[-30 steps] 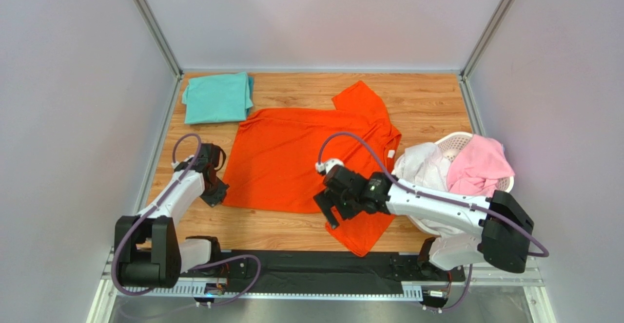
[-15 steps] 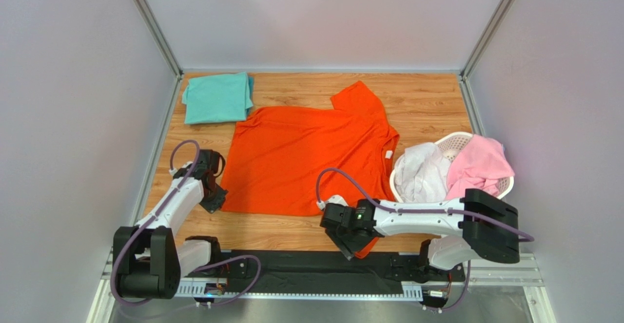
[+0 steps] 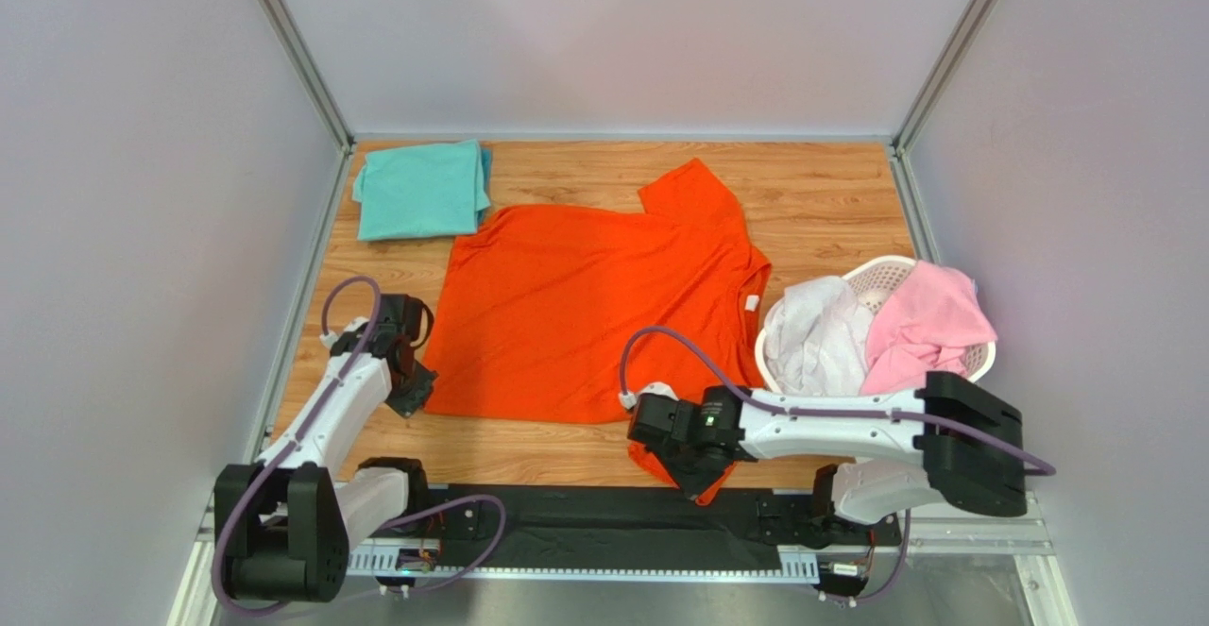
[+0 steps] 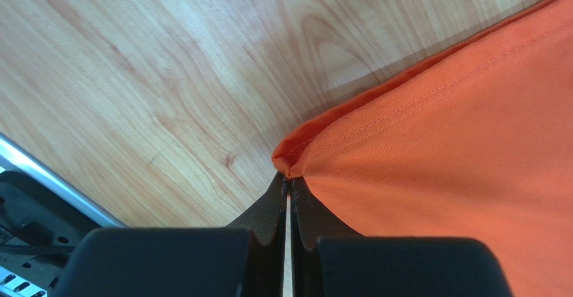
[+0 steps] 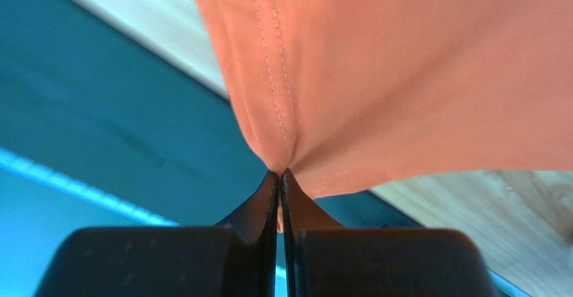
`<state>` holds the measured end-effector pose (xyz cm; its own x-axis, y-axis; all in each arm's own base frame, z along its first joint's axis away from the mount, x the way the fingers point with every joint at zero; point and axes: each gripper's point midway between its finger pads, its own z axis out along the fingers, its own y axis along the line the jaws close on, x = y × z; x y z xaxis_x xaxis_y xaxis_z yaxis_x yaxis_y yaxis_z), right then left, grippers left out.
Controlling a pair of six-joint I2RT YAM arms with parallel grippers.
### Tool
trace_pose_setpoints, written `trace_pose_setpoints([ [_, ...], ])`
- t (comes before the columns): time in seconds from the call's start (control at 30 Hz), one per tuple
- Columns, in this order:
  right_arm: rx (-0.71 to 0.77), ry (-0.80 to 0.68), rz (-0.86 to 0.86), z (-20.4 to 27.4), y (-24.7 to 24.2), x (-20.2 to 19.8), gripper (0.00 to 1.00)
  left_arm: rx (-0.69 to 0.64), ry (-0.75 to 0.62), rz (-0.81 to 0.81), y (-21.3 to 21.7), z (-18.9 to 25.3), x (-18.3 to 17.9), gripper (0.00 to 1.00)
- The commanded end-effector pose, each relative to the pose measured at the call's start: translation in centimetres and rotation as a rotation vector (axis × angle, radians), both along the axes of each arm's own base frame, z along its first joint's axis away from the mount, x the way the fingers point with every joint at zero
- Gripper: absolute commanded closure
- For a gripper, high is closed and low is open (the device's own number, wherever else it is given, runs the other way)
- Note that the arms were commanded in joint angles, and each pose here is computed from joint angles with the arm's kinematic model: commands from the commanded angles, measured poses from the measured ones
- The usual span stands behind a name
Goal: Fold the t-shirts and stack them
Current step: Fold the tshirt
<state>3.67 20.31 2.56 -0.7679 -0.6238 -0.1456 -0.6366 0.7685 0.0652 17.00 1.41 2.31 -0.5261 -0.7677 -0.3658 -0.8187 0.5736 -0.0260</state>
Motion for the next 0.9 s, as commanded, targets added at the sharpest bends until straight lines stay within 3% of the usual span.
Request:
trace_pose_setpoints([
  [0.0, 0.121, 0.086, 0.045, 2.7, 0.8, -2.1, 1.00, 0.054, -0.004, 0.065, 1.2, 1.0, -1.3, 1.00],
  [0.27, 0.136, 0.145, 0.098, 5.0, -0.4, -3.5, 1.00, 0.076, 0.008, 0.100, 1.7, 1.6, -2.9, 1.00],
  [0.43, 0.136, 0.100, 0.085, 5.5, -0.2, -2.3, 1.00, 0.057, -0.005, 0.113, 1.4, 1.7, -3.0, 1.00],
  [0.73, 0.194, -0.134, -0.067, 9.5, 0.2, 5.8, 1.00, -0.028, -0.099, 0.037, -0.2, 4.0, 0.0, 1.00],
  [0.87, 0.152, -0.227, -0.178, 10.8, -1.7, 9.9, 1.00, -0.043, -0.107, 0.025, -0.5, 4.8, 1.2, 1.00],
])
